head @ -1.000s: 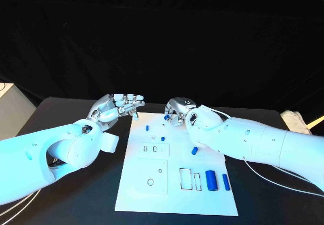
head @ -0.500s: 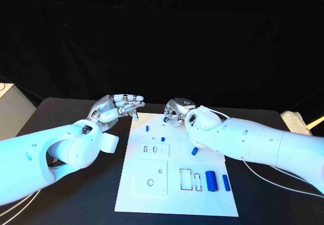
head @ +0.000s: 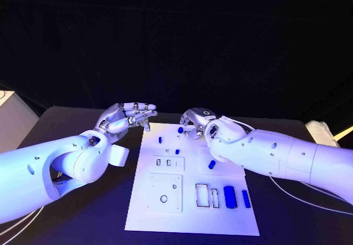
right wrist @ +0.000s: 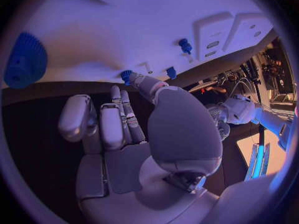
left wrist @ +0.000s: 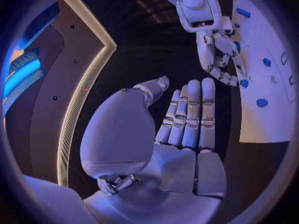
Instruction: Assemble the parts on the task board
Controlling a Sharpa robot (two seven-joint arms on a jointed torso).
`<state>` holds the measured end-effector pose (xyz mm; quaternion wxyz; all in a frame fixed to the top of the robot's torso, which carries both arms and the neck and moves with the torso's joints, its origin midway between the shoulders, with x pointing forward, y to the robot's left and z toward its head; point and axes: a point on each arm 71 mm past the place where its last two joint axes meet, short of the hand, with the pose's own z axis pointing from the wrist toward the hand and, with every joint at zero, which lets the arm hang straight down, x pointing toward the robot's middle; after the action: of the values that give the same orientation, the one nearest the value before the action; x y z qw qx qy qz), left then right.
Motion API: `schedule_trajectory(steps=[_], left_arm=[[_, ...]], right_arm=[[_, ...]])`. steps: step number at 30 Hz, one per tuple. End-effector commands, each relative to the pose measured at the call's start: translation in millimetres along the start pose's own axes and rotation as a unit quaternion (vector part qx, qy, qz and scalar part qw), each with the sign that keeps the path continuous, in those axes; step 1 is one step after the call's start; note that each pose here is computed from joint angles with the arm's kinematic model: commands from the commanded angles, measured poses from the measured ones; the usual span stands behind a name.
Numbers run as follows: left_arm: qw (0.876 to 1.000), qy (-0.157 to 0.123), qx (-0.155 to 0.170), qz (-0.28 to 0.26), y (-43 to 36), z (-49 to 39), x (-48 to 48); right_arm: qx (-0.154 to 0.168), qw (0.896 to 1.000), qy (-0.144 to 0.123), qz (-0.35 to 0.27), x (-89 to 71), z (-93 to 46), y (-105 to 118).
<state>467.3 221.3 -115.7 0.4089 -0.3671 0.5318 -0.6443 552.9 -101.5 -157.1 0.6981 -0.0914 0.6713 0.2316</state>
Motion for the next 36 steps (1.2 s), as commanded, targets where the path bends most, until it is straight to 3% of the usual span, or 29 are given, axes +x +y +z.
schedule_trajectory(steps=[1, 8, 15, 26, 36], left_arm=[[1.0, 0.009, 0.004, -0.003, -1.3, 0.5, 0.5], [1.0, 0.007, 0.001, -0.002, -0.7, -0.9, -5.5], [1.0, 0.015, -0.002, -0.004, 1.2, -0.8, -4.6], [1.0, 0.02, -0.009, 0.0, 3.8, -2.5, -3.2], [1.0, 0.018, -0.011, 0.003, 4.6, -2.5, -4.2]], right_arm=[[-0.001, 1.0, 0.005, 0.017, -1.6, -11.0, -7.0], [0.027, 0.998, -0.008, 0.048, -25.1, -43.7, -41.2], [0.079, 0.993, 0.015, 0.084, -39.3, -62.2, -80.9], [0.126, 0.986, 0.042, 0.104, -36.5, -65.1, -110.7], [0.13, 0.985, 0.048, 0.106, -25.4, -58.9, -106.9]])
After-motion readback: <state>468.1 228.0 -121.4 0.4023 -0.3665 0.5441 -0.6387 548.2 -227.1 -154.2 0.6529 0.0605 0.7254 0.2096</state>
